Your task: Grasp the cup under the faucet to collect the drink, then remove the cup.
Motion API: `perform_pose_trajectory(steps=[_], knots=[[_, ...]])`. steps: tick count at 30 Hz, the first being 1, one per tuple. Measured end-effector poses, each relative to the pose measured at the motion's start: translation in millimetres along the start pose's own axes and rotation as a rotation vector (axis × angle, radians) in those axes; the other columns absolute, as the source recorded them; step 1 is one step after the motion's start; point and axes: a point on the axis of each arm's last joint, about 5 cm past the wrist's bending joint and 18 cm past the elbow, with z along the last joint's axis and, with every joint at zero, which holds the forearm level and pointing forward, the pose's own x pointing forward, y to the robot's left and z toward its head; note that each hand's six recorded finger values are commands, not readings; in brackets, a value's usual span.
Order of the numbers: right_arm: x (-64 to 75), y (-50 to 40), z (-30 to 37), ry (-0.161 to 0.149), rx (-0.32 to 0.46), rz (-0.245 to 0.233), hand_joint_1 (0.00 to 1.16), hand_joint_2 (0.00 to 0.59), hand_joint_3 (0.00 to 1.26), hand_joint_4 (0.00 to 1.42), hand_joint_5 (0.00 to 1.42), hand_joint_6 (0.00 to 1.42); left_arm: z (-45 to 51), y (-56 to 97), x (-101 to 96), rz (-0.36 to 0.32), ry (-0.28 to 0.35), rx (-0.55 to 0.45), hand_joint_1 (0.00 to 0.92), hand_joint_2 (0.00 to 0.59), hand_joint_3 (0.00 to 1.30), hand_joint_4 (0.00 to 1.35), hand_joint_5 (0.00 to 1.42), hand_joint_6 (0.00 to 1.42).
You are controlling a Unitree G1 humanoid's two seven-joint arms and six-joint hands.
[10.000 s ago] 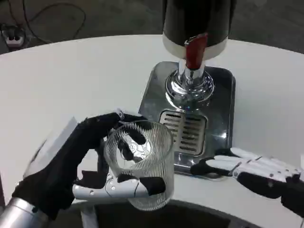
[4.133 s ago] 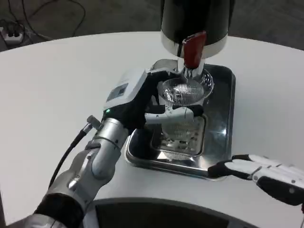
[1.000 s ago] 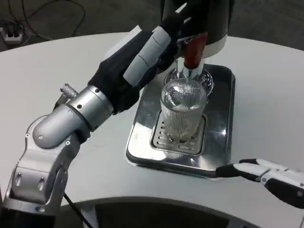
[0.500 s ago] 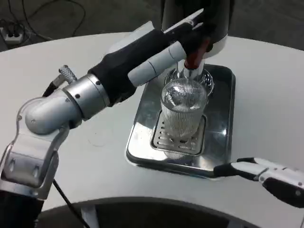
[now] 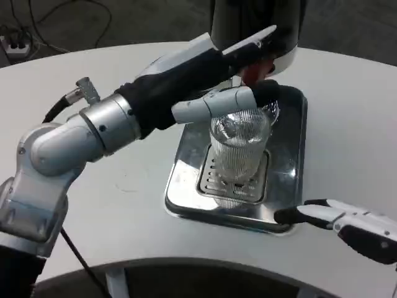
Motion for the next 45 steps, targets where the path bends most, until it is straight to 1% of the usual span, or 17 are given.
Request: perform_pose_trajectory(steps=[2,7,14,17,20,23,25,28,31,34,36,38,40,41,43,44,45], knots=[[0.5,-0.2,-0.1,-0.001,-0.001,0.0,0.53,0.425,0.17,0.14,0.08,0.07,3.1,1.1,1.5,-0.01,0.003,0.037,0.0,0.095,0.01,0.04,0.14,0.08],[1.0,-0.4,-0.3,-0.002,-0.002,-0.002,0.53,0.425,0.17,0.14,0.08,0.07,5.7,2.1,3.1,-0.026,0.01,0.089,0.0,0.097,0.01,0.04,0.14,0.08],[1.3,0.1,-0.6,-0.003,0.003,-0.003,0.53,0.425,0.17,0.14,0.08,0.07,6.1,-1.2,5.5,-0.04,0.01,0.131,0.0,0.102,0.01,0.04,0.14,0.08],[4.4,2.4,-2.1,-0.008,0.02,-0.017,0.53,0.424,0.17,0.14,0.08,0.07,5.6,-1.6,6.0,-0.039,0.01,0.145,0.0,0.103,0.01,0.04,0.14,0.08],[8.9,5.4,-4.1,-0.01,0.031,-0.02,0.57,0.419,0.17,0.14,0.08,0.07,5.8,-1.4,5.8,-0.042,0.012,0.173,0.0,0.101,0.01,0.04,0.14,0.08],[12.4,7.8,-5.7,-0.009,0.045,-0.024,0.64,0.396,0.18,0.15,0.08,0.09,6.2,-1.1,5.5,-0.044,0.012,0.193,0.0,0.087,0.01,0.04,0.14,0.08],[14.3,9.3,-6.7,-0.003,0.048,-0.026,0.68,0.363,0.19,0.17,0.12,0.18,6.2,-1.4,5.6,-0.044,0.011,0.2,0.0,0.083,0.01,0.04,0.14,0.08],[16.6,12.2,-8.8,0.019,0.063,-0.047,0.78,0.275,0.21,0.2,0.16,0.27,6.0,-1.6,5.5,-0.043,0.011,0.21,0.0,0.071,0.01,0.04,0.14,0.08],[17.5,14.8,-10.3,0.038,0.073,-0.067,0.84,0.22,0.22,0.23,0.18,0.29,6.0,-2.3,5.8,-0.042,0.009,0.216,0.0,0.071,0.02,0.04,0.13,0.07],[18.8,18.9,-12.7,0.066,0.105,-0.122,0.85,0.194,0.21,0.23,0.19,0.3,5.7,-3.0,6.2,-0.042,0.009,0.223,0.0,0.069,0.02,0.03,0.12,0.07],[20.8,22.9,-15.1,0.09,0.143,-0.172,0.86,0.19,0.19,0.23,0.19,0.28,5.0,-3.6,6.6,-0.046,0.011,0.227,0.0,0.065,0.02,0.03,0.12,0.05],[22.8,25.6,-17.1,0.103,0.173,-0.196,0.86,0.189,0.19,0.23,0.19,0.27,4.6,-4.1,7.0,-0.05,0.013,0.229,0.0,0.063,0.02,0.03,0.12,0.05],[26.1,29.1,-21.5,0.115,0.207,-0.227,0.86,0.189,0.19,0.23,0.19,0.27,4.4,-4.5,7.5,-0.054,0.014,0.236,0.0,0.061,0.02,0.03,0.11,0.05],[26.6,29.7,-22.6,0.118,0.213,-0.231,0.86,0.189,0.19,0.23,0.18,0.26,4.5,-4.5,7.5,-0.054,0.014,0.237,0.0,0.06,0.02,0.03,0.11,0.05],[29.7,34.0,-30.5,0.144,0.26,-0.255,0.86,0.182,0.18,0.22,0.18,0.24,4.3,-4.7,7.6,-0.055,0.014,0.237,0.0,0.059,0.02,0.03,0.11,0.05],[30.9,36.2,-35.8,0.167,0.279,-0.267,0.86,0.182,0.17,0.21,0.18,0.22,4.2,-4.7,7.6,-0.055,0.014,0.237,0.0,0.059,0.02,0.03,0.11,0.05],[31.7,37.5,-38.7,0.18,0.291,-0.277,0.86,0.182,0.16,0.21,0.18,0.22,4.2,-4.7,7.6,-0.055,0.013,0.238,0.0,0.059,0.02,0.03,0.11,0.05]])
